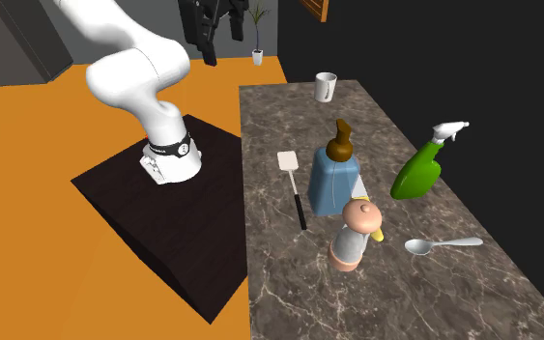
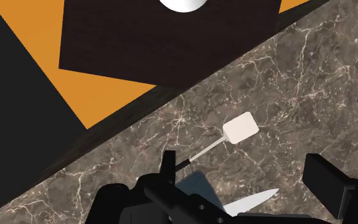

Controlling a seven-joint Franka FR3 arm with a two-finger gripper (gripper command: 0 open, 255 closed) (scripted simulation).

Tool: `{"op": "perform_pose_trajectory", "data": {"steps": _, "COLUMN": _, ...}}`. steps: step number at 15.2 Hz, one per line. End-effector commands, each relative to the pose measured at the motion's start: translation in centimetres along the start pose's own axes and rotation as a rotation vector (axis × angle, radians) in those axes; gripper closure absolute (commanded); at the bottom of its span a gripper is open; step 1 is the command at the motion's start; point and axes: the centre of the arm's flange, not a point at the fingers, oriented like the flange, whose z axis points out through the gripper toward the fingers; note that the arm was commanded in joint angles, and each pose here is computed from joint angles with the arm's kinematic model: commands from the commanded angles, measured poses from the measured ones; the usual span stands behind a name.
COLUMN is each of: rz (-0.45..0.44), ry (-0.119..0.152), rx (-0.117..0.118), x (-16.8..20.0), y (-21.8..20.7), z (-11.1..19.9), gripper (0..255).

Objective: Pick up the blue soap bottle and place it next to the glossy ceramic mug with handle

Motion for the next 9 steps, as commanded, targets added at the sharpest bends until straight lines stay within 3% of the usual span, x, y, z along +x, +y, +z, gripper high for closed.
{"op": "perform_pose_trajectory", "data": {"steps": 1, "rz": 0.0, "ry": 0.0, "rx": 0.0, "x": 0.0, "y": 0.0, "z": 0.0, "gripper": 0}}
{"op": "perform_pose_trajectory", "data": {"steps": 9, "rz": -0.01, "ry": 0.027, "rx": -0.061, "x": 9.1, "y": -2.7, "z": 4.2, "gripper": 0}}
